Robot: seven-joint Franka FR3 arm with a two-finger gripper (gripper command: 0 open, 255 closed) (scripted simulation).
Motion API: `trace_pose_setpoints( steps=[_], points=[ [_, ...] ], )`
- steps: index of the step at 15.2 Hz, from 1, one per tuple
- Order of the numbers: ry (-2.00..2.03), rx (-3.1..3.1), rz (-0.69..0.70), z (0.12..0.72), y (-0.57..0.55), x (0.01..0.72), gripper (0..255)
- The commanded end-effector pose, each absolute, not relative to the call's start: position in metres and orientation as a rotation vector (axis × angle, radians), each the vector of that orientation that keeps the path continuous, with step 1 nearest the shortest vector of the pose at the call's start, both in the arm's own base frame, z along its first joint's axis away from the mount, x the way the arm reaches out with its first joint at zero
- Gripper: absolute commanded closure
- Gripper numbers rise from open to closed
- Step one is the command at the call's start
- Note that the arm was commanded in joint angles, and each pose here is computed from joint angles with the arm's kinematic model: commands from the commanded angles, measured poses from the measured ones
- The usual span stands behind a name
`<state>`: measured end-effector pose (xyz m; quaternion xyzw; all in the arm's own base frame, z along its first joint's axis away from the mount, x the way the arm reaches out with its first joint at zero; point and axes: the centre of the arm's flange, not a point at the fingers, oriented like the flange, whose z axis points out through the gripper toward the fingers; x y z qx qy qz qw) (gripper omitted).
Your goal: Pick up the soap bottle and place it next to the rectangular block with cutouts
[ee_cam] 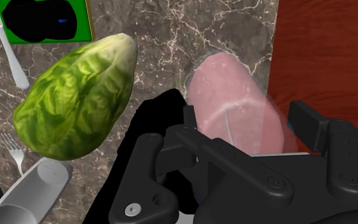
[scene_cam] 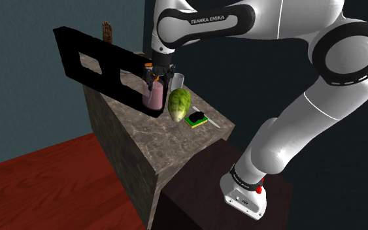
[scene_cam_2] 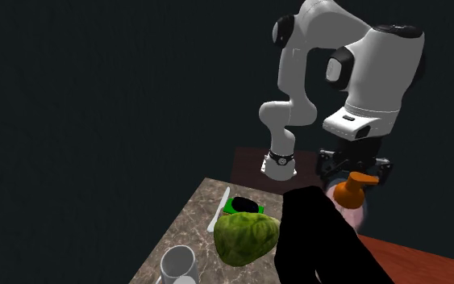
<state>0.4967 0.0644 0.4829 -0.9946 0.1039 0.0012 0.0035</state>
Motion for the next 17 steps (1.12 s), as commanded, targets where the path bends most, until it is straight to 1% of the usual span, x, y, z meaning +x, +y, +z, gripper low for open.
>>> trace_pose_setpoints(
  steps=[1,17],
  points=[
    [0.335,-3.119,0.008,0.469,0.060,0.496,255],
    [0.335,-3.119,0.008,0.385,0.060,0.496,255]
  ],
)
